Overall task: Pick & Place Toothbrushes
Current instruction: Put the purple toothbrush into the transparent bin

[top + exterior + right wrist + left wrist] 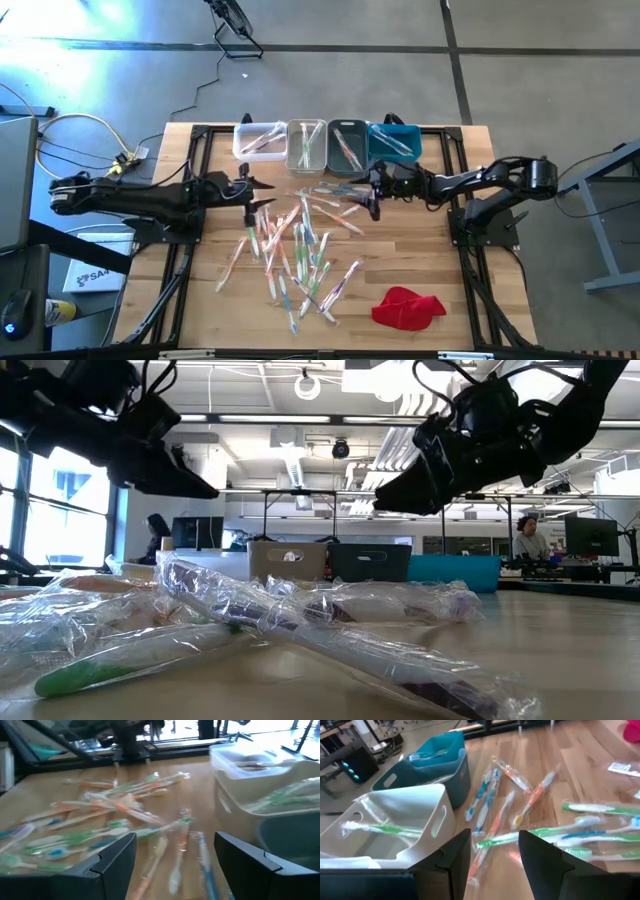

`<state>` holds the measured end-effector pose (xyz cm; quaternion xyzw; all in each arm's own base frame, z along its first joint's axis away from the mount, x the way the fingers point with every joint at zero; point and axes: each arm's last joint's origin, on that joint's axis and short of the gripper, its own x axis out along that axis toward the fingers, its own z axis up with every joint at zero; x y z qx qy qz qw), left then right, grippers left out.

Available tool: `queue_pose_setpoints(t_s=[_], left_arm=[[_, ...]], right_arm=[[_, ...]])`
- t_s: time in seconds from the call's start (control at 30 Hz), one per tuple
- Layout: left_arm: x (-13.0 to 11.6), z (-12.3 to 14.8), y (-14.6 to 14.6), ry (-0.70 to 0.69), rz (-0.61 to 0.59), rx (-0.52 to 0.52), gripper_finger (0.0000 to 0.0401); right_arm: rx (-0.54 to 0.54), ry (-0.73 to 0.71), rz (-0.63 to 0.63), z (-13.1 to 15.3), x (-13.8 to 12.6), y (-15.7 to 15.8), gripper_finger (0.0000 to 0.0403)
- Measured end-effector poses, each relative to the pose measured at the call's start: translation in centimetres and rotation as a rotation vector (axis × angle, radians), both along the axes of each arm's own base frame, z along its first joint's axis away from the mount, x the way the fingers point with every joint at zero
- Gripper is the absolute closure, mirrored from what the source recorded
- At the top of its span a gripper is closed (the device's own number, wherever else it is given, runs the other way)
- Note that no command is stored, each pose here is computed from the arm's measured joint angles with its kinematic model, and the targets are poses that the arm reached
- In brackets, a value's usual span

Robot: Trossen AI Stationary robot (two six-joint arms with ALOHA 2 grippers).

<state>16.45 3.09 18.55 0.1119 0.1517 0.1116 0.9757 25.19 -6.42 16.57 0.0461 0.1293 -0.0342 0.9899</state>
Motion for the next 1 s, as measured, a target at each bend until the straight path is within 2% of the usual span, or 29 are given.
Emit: queue_pose_setpoints(t_s=[0.1,0.27,0.4,0.6,0.73,1.0], left_arm=[[-0.7,-0.2,-0.1,-0.016,-0.001,0.012,0.0240],[-2.0,0.8,-0.3,-0.080,0.000,0.036,0.0240],[-3.5,0.8,-0.6,-0.054,0.001,0.029,0.0240],[-5.0,1.7,-0.8,-0.139,0.008,0.014,0.0240],[-5.5,2.1,-0.9,-0.185,0.011,0.003,0.0240],[-5.6,1.9,-0.9,-0.165,0.012,0.000,0.0240]], right_arm=[[-0.032,0.001,-0.009,0.0,0.2,0.8,0.0141],[-0.084,-0.002,-0.113,0.2,0.5,1.8,0.0141],[-0.105,-0.022,-0.151,0.4,0.7,2.8,0.0141],[-0.110,-0.085,-0.120,1.0,0.9,3.9,0.0141],[-0.118,-0.131,-0.146,1.4,1.0,4.3,0.0141],[-0.147,-0.205,-0.112,3.6,2.4,5.3,0.0141]])
